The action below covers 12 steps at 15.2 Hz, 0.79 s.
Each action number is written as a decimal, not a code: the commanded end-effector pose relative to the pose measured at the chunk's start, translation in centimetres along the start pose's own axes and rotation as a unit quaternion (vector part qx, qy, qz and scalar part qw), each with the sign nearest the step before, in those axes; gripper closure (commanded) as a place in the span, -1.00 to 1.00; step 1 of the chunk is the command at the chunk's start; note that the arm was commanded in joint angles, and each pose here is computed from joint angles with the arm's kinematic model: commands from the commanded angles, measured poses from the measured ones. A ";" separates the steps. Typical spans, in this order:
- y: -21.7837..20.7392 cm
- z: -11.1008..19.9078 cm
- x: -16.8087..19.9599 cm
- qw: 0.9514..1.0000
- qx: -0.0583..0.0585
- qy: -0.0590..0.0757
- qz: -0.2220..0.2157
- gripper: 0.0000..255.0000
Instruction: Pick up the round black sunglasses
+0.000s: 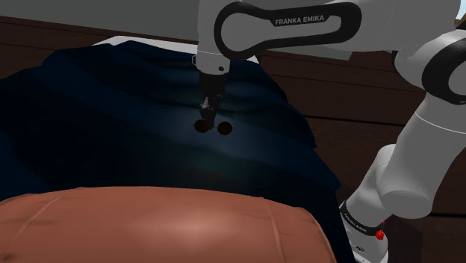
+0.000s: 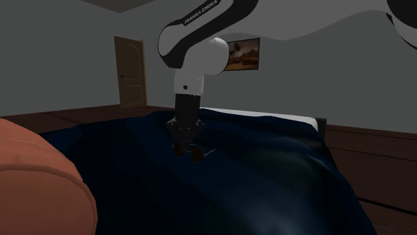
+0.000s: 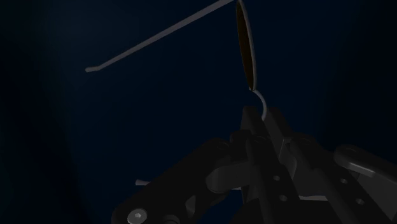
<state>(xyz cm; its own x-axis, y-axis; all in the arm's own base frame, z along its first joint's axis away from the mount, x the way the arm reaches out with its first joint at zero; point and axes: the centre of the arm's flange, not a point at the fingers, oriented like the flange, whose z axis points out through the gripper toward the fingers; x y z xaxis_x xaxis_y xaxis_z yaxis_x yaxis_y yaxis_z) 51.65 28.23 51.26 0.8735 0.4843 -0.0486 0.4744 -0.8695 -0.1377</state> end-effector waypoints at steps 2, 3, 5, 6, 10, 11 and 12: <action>0.0 0.0 0.0 1.000 0.000 0.000 0.000 1.00; 0.0 -0.5 0.0 1.000 0.000 0.000 0.000 1.00; -0.2 -1.5 -0.1 1.000 0.000 0.000 0.000 1.00; -0.3 -2.1 -0.1 1.000 0.000 0.000 0.000 1.00; -0.6 -4.2 -0.2 1.000 0.000 0.000 0.000 1.00; -0.6 -4.7 -0.2 1.000 0.000 0.000 0.000 1.00; -0.7 -5.2 -0.3 1.000 0.000 0.000 0.000 1.00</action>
<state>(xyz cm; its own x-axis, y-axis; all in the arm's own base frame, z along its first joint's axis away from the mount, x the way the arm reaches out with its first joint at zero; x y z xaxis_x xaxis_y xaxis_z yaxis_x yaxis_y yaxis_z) 51.68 28.13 56.02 0.8737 0.4841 -0.0484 0.4742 -0.8696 -0.1377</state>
